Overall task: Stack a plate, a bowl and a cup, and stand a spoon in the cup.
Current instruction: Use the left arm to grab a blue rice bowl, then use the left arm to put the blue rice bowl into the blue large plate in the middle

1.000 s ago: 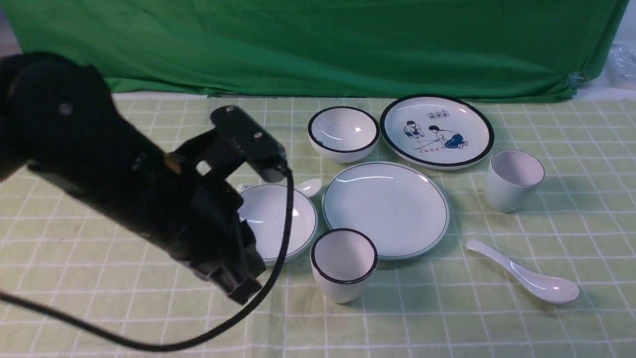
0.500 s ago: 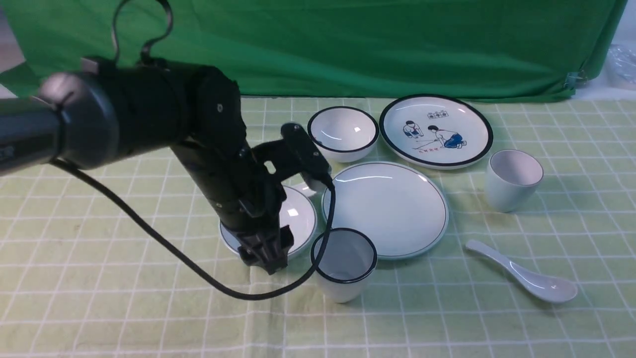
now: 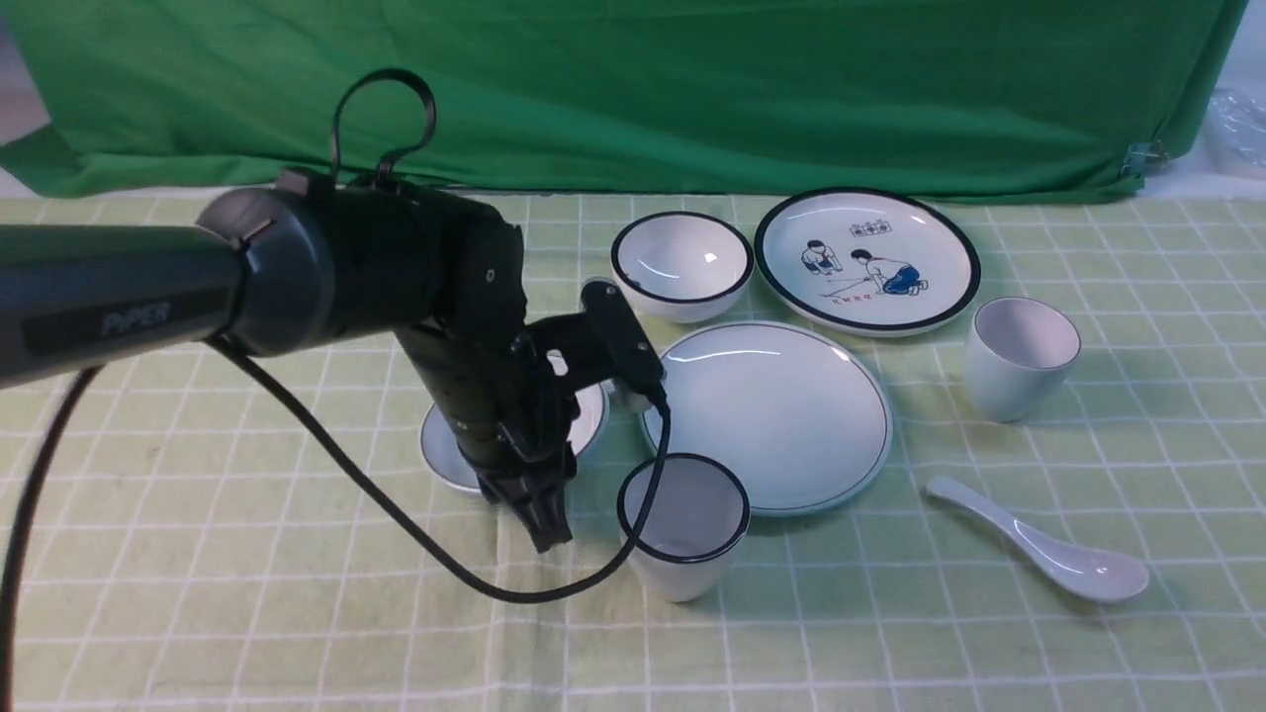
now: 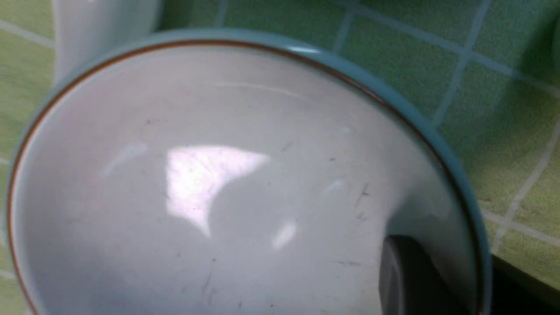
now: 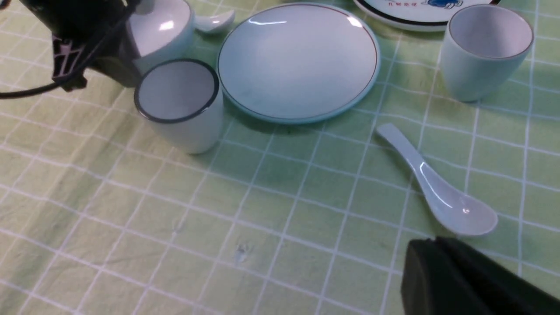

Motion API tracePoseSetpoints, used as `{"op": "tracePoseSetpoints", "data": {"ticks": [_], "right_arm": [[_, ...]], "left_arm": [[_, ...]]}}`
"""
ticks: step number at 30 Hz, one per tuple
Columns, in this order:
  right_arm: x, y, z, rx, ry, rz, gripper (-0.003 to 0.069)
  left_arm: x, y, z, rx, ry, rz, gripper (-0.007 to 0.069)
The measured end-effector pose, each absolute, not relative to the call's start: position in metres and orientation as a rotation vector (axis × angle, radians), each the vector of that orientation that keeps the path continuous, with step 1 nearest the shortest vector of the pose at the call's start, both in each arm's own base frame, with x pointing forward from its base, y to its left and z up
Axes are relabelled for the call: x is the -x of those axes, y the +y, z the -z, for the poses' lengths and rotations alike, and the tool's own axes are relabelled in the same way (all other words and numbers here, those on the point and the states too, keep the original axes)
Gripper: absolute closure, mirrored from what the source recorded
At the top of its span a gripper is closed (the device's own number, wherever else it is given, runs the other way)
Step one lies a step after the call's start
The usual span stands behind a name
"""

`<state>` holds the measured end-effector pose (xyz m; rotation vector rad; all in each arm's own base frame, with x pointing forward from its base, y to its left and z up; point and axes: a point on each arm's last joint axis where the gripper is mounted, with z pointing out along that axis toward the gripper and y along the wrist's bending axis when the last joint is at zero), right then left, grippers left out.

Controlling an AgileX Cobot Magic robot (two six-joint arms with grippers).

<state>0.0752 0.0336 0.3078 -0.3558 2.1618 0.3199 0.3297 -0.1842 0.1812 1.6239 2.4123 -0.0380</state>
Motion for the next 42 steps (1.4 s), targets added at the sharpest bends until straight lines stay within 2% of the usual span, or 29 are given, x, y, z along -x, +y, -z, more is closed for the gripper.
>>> {"op": "tracePoseSetpoints", "data": {"ticks": [4,7,8,11,13,16,17,21,24,31,37,40,42], "right_arm": [[-0.075,0.034,-0.308,0.358,2.161,-0.319,0.0624],[-0.076,0.033,-0.308,0.371,2.149,-0.307,0.0622],[-0.076,0.033,-0.308,0.371,2.149,-0.307,0.0622],[-0.077,0.033,-0.31,0.375,2.125,-0.293,0.0622],[-0.078,0.031,-0.31,0.383,2.122,-0.262,0.0622],[-0.08,0.023,-0.31,0.362,2.135,-0.14,0.0622],[-0.08,0.023,-0.309,0.36,2.136,-0.135,0.0622],[-0.08,0.019,-0.311,0.327,2.146,-0.098,0.062],[-0.079,0.018,-0.31,0.323,2.163,-0.097,0.062],[-0.078,0.018,-0.309,0.32,2.177,-0.099,0.062],[-0.078,0.018,-0.309,0.32,2.178,-0.098,0.0613],[-0.078,0.018,-0.309,0.32,2.178,-0.097,0.0606],[-0.078,0.018,-0.309,0.32,2.178,-0.097,0.0603]], "left_arm": [[-0.321,-0.18,-0.204,-1.589,2.422,0.043,0.0591],[-0.311,-0.186,-0.246,-1.553,2.319,0.04,0.0591],[-0.31,-0.187,-0.25,-1.552,2.305,0.04,0.0591],[-0.315,-0.218,-0.287,-1.546,2.155,0.06,0.0591],[-0.318,-0.236,-0.291,-1.577,2.116,0.067,0.0591],[-0.332,-0.282,-0.271,-1.691,2.071,0.05,0.0591],[-0.332,-0.282,-0.271,-1.693,2.073,0.05,0.0591],[-0.347,-0.321,-0.238,-1.786,2.076,0.038,0.0591],[-0.351,-0.332,-0.226,-1.808,2.073,0.035,0.0591],[-0.356,-0.339,-0.194,-1.869,2.101,-0.004,0.0591],[-0.357,-0.339,-0.193,-1.883,2.089,-0.012,0.0589],[-0.355,-0.34,-0.191,-1.901,2.092,0.011,0.056],[-0.353,-0.34,-0.189,-1.93,2.101,0.044,0.0514]]}}
